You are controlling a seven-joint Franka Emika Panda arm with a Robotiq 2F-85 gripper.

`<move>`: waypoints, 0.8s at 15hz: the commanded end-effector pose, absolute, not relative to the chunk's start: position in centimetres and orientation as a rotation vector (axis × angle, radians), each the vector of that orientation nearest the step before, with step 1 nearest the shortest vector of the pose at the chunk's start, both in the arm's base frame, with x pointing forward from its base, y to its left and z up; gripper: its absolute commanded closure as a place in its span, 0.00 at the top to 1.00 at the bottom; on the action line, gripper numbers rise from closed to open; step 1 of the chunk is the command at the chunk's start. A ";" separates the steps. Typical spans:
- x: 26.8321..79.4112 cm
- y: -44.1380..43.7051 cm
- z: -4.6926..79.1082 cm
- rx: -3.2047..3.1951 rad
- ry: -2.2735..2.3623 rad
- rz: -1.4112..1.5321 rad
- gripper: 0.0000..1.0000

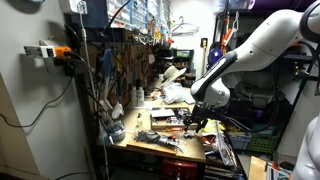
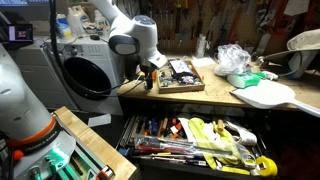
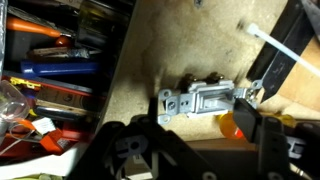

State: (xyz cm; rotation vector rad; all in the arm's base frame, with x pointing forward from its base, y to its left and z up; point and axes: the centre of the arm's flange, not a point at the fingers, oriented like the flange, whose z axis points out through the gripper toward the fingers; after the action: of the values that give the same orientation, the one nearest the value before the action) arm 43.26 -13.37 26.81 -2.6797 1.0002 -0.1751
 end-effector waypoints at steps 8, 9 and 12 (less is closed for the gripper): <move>43.9 -13.2 27.1 -2.698 0.995 -0.193 0.77; 43.9 -13.2 27.1 -2.699 0.983 -0.195 0.83; 43.7 -13.0 27.2 -2.706 0.956 -0.197 1.00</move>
State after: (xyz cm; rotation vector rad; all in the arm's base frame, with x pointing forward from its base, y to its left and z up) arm 43.93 -13.23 27.38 -2.6867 0.9808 -0.1959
